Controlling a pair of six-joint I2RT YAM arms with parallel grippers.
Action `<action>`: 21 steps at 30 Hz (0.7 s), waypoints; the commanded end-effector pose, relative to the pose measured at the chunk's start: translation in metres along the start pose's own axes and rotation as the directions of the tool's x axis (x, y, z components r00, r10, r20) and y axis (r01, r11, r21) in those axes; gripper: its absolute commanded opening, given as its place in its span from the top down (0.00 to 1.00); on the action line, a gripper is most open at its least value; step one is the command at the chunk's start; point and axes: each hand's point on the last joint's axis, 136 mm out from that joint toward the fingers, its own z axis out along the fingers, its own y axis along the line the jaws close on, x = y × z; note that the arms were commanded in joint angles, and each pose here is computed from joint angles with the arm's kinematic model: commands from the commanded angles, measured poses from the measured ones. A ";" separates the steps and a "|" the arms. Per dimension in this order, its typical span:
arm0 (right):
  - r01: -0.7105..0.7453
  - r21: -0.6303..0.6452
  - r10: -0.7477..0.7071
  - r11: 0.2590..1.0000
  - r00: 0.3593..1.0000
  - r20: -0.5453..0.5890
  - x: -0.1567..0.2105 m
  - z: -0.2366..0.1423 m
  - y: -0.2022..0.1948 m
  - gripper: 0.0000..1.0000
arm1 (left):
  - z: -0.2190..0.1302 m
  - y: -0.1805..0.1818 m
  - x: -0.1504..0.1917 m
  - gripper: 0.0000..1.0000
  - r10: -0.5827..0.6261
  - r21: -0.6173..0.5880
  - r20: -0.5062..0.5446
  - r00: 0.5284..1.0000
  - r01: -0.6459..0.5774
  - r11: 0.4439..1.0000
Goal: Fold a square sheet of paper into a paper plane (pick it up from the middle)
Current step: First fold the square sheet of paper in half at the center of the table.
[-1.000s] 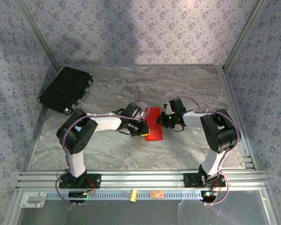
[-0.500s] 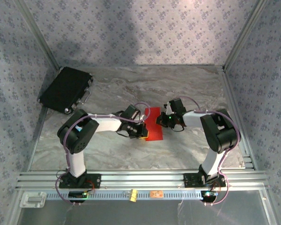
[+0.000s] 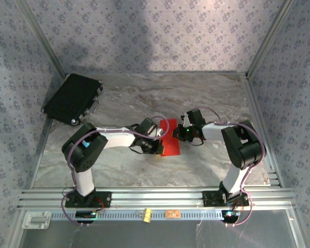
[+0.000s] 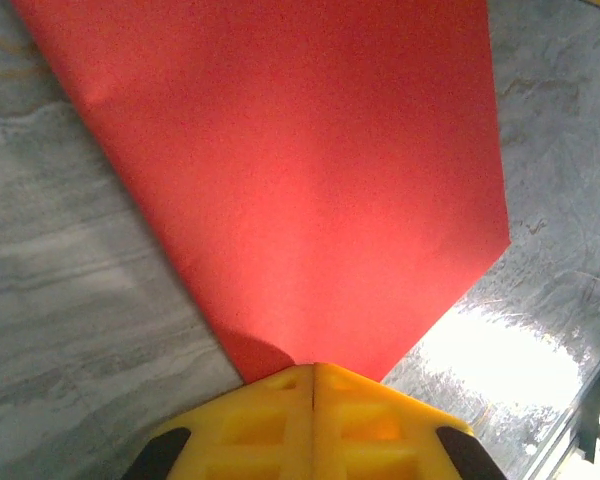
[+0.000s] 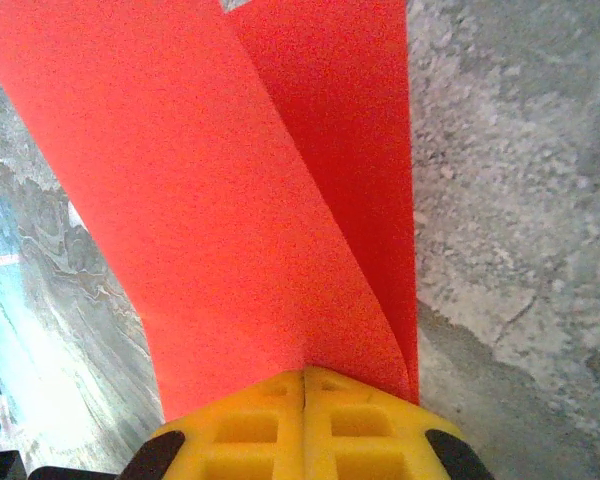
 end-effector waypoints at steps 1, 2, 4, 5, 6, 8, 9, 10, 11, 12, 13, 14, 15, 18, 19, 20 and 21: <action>-0.111 0.243 0.136 0.964 0.987 -0.087 0.043 0.002 -0.068 1.00 | 0.001 0.030 0.058 0.94 -0.061 -0.125 -0.176 0.983 0.039 0.991; -0.113 0.243 0.137 0.964 0.987 -0.086 0.043 0.002 -0.068 1.00 | 0.000 0.029 0.059 0.94 -0.056 -0.123 -0.172 0.983 0.035 0.992; -0.111 0.242 0.136 0.964 0.987 -0.086 0.044 0.002 -0.069 1.00 | -0.001 0.029 0.059 0.94 -0.054 -0.120 -0.168 0.984 0.034 0.992; -0.112 0.243 0.137 0.964 0.987 -0.088 0.044 0.003 -0.069 1.00 | -0.001 0.028 0.059 0.94 -0.052 -0.118 -0.169 0.984 0.033 0.993; -0.112 0.244 0.137 0.963 0.987 -0.090 0.045 0.003 -0.069 1.00 | -0.001 0.028 0.060 0.93 -0.053 -0.113 -0.170 0.984 0.034 0.993; -0.113 0.244 0.138 0.963 0.986 -0.089 0.045 0.003 -0.070 1.00 | -0.001 0.025 0.059 0.93 -0.052 -0.096 -0.163 0.985 0.037 0.995; -0.113 0.243 0.138 0.963 0.986 -0.088 0.044 0.002 -0.070 1.00 | -0.001 0.025 0.060 0.93 -0.054 -0.095 -0.165 0.985 0.039 0.995; -0.112 0.243 0.137 0.963 0.987 -0.088 0.044 0.003 -0.069 1.00 | -0.001 0.025 0.061 0.93 -0.054 -0.092 -0.166 0.985 0.039 0.995; -0.113 0.243 0.138 0.963 0.987 -0.087 0.044 0.002 -0.069 1.00 | -0.001 0.024 0.061 0.93 -0.051 -0.085 -0.166 0.985 0.038 0.996; -0.114 0.245 0.139 0.963 0.986 -0.087 0.044 0.003 -0.070 1.00 | -0.001 0.024 0.061 0.93 -0.049 -0.083 -0.168 0.985 0.035 0.996; -0.113 0.244 0.138 0.963 0.986 -0.089 0.044 0.003 -0.070 1.00 | -0.002 0.024 0.062 0.93 -0.048 -0.084 -0.169 0.984 0.034 0.996; -0.113 0.246 0.139 0.963 0.986 -0.090 0.044 0.003 -0.070 1.00 | -0.002 0.024 0.063 0.93 -0.045 -0.086 -0.170 0.984 0.030 0.996; -0.115 0.246 0.140 0.962 0.986 -0.089 0.045 0.003 -0.070 1.00 | -0.003 0.023 0.063 0.93 -0.037 -0.086 -0.170 0.985 0.023 0.996; -0.114 0.245 0.139 0.963 0.986 -0.088 0.044 0.003 -0.070 1.00 | -0.005 0.021 0.061 0.93 -0.021 -0.085 -0.166 0.986 0.007 0.996; -0.113 0.245 0.139 0.963 0.986 -0.090 0.045 0.003 -0.070 1.00 | -0.005 0.020 0.060 0.93 -0.015 -0.084 -0.165 0.986 0.001 0.996; -0.115 0.245 0.140 0.963 0.986 -0.090 0.045 0.003 -0.070 1.00 | -0.006 0.018 0.060 0.93 -0.006 -0.084 -0.163 0.987 -0.008 0.996; -0.112 0.244 0.138 0.963 0.986 -0.090 0.045 0.003 -0.070 1.00 | -0.008 0.016 0.058 0.93 0.003 -0.088 -0.155 0.988 -0.017 0.996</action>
